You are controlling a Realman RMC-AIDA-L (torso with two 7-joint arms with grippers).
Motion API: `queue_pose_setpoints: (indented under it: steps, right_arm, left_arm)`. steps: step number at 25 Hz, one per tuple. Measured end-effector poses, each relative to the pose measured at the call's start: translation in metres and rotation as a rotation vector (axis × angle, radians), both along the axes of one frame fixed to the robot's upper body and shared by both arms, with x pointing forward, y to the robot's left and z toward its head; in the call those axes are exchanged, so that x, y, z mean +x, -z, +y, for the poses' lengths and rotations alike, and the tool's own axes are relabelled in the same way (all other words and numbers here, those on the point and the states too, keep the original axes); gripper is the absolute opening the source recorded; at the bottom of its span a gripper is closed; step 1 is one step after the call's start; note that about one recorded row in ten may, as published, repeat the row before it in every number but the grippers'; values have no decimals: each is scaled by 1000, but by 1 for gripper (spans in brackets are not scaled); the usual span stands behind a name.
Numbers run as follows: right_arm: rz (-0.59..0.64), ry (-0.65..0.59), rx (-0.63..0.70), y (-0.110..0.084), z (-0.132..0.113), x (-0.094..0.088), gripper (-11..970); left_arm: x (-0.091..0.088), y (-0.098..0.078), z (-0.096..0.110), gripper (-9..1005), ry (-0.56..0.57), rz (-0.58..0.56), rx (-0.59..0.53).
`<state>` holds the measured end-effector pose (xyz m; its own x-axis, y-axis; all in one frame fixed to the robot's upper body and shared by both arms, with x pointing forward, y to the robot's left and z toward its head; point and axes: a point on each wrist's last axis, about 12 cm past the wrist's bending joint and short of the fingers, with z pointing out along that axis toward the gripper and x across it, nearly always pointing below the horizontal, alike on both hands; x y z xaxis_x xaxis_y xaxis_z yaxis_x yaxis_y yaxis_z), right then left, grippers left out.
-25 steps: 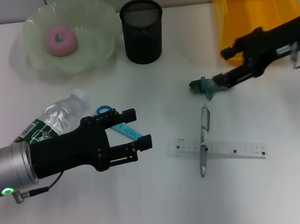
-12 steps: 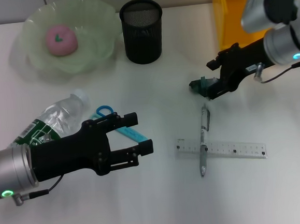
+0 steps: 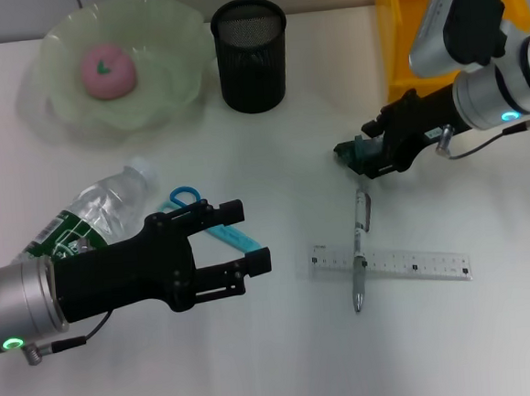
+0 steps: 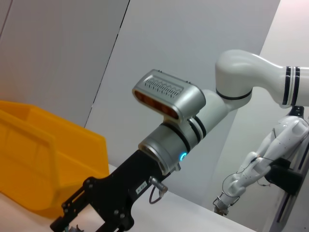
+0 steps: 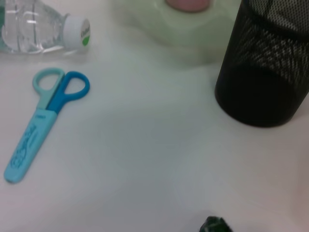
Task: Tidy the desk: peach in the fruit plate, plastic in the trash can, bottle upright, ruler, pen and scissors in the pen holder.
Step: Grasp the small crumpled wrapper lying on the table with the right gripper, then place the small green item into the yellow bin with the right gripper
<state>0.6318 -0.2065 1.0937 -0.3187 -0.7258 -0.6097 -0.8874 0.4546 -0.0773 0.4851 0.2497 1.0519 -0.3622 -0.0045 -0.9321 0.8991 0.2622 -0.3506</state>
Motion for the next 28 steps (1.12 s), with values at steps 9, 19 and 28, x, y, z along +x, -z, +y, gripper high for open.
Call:
queue_pose_setpoints:
  steps: [9,19,28]
  right_arm:
    - [5,8,22,0,-1,-2,350]
    - [-19,31,300,-34,-29,-18,122]
    - [-341,254,701,-55,-96,-40,32]
  left_arm:
    - [0,-1,0,815,3,-2,-3]
    - [1,-2,2,815,6,-7,0]
    - [2,-4,0,815,14,-13,-3]
